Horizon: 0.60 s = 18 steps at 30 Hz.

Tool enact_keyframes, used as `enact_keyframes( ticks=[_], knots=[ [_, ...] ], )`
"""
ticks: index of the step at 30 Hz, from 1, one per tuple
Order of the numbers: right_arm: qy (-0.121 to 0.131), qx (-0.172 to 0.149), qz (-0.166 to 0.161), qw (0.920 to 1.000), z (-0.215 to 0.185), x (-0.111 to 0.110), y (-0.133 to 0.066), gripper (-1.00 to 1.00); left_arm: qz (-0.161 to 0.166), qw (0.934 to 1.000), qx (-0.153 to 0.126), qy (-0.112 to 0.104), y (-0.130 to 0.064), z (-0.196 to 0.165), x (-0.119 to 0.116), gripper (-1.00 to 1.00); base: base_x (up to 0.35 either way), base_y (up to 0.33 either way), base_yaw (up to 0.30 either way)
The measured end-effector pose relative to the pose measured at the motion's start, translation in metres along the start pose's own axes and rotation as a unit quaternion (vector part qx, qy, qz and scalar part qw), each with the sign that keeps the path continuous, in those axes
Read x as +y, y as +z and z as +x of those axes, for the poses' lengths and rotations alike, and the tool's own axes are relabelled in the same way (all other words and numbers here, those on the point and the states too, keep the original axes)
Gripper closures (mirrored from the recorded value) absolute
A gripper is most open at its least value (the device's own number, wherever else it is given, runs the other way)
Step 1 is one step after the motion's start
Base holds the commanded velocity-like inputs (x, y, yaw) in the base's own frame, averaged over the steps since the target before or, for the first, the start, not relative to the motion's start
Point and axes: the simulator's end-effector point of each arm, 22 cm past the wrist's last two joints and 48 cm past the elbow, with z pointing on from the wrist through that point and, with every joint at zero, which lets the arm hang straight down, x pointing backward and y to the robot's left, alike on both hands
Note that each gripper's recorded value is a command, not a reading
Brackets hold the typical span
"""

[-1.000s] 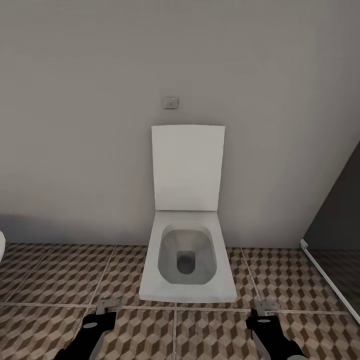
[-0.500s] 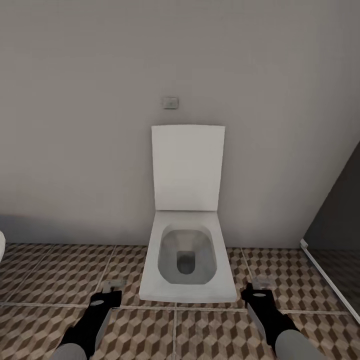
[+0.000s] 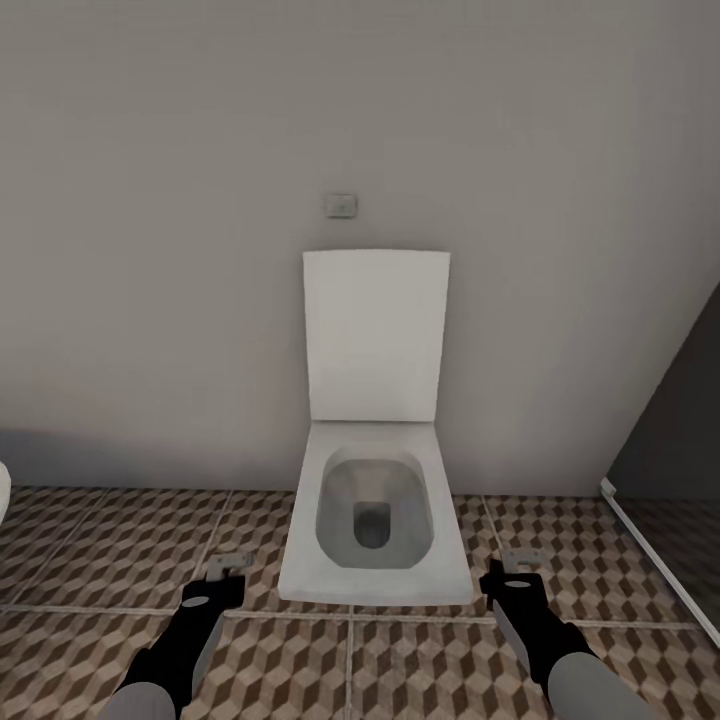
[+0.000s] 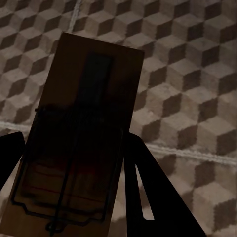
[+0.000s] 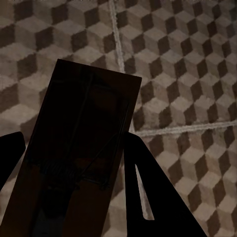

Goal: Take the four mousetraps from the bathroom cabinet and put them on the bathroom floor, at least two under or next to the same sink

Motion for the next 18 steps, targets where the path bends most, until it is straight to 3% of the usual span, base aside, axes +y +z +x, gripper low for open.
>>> enact_keyframes(
  ticks=[6, 18],
  knots=[
    [0.000, 0.000, 0.000, 1.0000, 0.0001, 0.0000, 0.0000, 1.00, 0.001, 0.9999, -0.017, -0.001, -0.0004, -0.0075, -0.0019, 1.00, 0.000, 0.000, 0.000],
    [-0.001, 0.000, -0.001, 1.0000, 0.0000, 0.0011, -0.0002, 1.00, 0.003, 0.9998, -0.019, -0.001, -0.0007, -0.0082, -0.0045, 1.00, 0.000, 0.000, 0.000]
  ],
)
